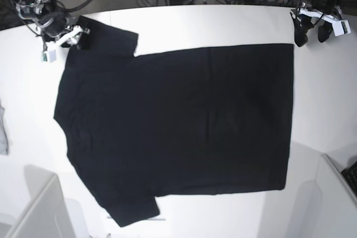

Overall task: Fold the T-shirt properly
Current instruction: 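Move both grippers down to the shirt's shoulder corners and grasp them, then pull the grasped shoulder corners toward the robot to straighten the shirt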

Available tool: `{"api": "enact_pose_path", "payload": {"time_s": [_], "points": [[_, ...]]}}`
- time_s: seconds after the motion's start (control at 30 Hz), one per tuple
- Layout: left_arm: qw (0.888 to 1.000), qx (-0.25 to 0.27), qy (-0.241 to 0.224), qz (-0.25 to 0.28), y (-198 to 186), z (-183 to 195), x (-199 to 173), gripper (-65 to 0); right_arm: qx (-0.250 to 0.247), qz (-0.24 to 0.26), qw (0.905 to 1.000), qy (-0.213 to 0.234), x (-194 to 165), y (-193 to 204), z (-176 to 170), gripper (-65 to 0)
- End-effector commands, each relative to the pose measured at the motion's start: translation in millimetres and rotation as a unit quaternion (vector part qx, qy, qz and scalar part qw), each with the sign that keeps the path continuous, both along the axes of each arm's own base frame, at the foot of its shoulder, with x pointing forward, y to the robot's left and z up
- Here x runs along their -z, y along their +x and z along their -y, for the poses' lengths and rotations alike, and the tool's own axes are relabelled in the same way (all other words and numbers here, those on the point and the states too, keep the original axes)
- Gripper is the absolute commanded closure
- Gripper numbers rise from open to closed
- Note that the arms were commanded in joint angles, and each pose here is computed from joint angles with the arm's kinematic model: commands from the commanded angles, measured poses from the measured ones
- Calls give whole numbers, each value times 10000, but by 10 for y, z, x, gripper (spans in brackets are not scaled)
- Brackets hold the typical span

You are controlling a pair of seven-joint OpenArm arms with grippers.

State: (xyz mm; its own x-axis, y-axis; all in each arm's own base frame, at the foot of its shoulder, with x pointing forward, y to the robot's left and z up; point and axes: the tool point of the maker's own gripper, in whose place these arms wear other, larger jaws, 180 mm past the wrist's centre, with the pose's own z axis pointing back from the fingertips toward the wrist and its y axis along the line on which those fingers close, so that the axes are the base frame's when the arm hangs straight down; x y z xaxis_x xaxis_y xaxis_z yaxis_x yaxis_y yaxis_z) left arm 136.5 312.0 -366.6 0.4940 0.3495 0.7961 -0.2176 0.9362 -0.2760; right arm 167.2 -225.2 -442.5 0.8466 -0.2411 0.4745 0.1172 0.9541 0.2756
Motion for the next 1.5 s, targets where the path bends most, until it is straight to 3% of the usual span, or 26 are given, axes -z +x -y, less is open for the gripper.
{"api": "enact_pose_path", "payload": {"time_s": [0.0,0.23,0.43,0.9,1.17,1.23,1.47], "points": [[9999,14,3,122,13,-15,-65,-510,-143,-634,9979,-6,159,-253,-60,-359],[9998,-19,-32,187,70,-17,-58,-510,-460,-696,9965,37,196,-272,-207,-327],[9995,-77,-279,-114,53,9,191,-510,-512,-691,9963,50,197,-260,-236,0],[9934,269,-1027,-423,308,513,682,-510,-488,-718,9962,19,201,-279,-209,0],[9911,150,-1243,-455,356,601,806,-505,-488,-726,9962,20,203,-286,-209,0],[9910,141,-1255,-432,381,599,805,-456,-490,-726,9962,12,202,-285,-203,0],[9914,114,-1233,-411,394,570,793,-72,-481,-725,9962,5,202,-286,-196,0]]}}
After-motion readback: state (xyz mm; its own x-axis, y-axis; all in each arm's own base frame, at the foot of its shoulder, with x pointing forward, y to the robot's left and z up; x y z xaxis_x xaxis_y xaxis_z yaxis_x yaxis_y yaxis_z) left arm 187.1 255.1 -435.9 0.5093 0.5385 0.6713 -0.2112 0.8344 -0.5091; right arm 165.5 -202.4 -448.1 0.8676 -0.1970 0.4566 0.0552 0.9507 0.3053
